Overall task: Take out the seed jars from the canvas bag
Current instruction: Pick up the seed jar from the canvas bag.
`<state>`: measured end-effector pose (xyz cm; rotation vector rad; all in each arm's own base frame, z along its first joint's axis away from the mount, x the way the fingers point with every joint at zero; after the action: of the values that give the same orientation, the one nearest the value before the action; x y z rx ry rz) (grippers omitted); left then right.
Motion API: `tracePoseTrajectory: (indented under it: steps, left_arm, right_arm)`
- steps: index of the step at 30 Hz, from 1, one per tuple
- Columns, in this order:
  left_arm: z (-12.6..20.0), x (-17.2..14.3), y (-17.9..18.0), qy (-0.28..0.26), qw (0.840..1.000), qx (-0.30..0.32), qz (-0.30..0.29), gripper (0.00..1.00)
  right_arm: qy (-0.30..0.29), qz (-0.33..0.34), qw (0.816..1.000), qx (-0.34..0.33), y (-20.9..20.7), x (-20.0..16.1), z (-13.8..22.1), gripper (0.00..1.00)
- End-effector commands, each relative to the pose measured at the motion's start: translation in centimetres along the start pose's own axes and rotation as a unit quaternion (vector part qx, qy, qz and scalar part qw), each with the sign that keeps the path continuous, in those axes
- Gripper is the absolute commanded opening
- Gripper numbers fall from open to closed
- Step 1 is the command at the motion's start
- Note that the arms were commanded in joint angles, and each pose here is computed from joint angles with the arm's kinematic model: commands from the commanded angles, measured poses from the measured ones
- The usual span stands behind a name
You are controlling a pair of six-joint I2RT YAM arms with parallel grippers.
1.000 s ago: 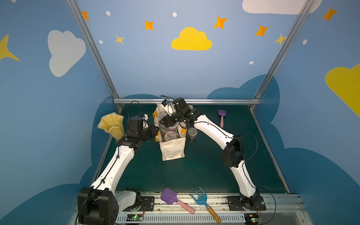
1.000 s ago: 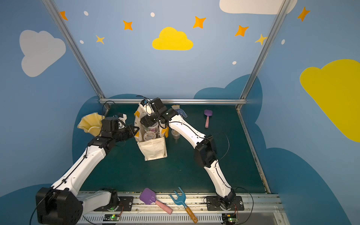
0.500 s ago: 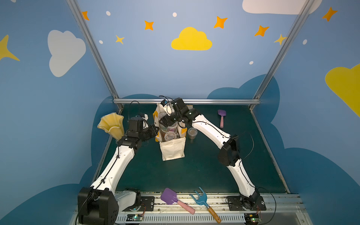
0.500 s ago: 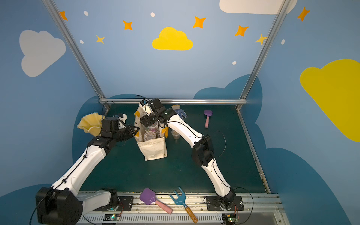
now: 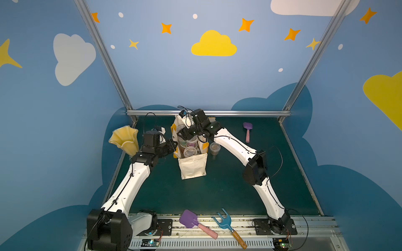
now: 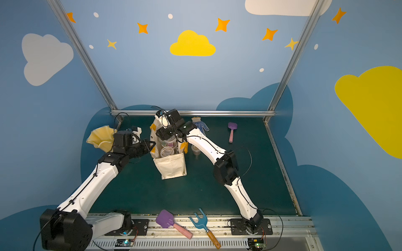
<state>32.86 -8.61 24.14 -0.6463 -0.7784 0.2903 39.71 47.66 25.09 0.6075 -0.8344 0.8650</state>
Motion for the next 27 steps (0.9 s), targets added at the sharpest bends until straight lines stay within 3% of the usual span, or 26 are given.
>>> tracePoseTrajectory:
  steps: [1, 9, 27]
  left_arm:
    - [0.5, -0.6, -0.5, 0.008, 1.0, -0.015, -0.003, 0.05]
    - [0.4, -0.6, -0.4, 0.008, 1.0, -0.013, -0.002, 0.05]
    - [0.5, -0.6, -0.3, 0.007, 1.0, -0.012, -0.001, 0.05]
  right_arm:
    - [-0.005, -0.007, 1.0, 0.008, -0.2, -0.1, -0.3, 0.64]
    - [-0.032, -0.02, 0.999, 0.014, -0.5, 1.1, 1.0, 0.64]
    - [-0.132, -0.031, 0.99, 0.032, -0.6, 6.1, 8.5, 0.64]
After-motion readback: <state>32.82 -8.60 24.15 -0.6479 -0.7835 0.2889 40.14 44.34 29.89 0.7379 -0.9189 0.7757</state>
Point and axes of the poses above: each gripper's point midway between its finger pads, its own z axis back along the fingers, its own y axis along the line the jaws close on, x = y × z, the point moved 4 cm from there along z, back along the fingers
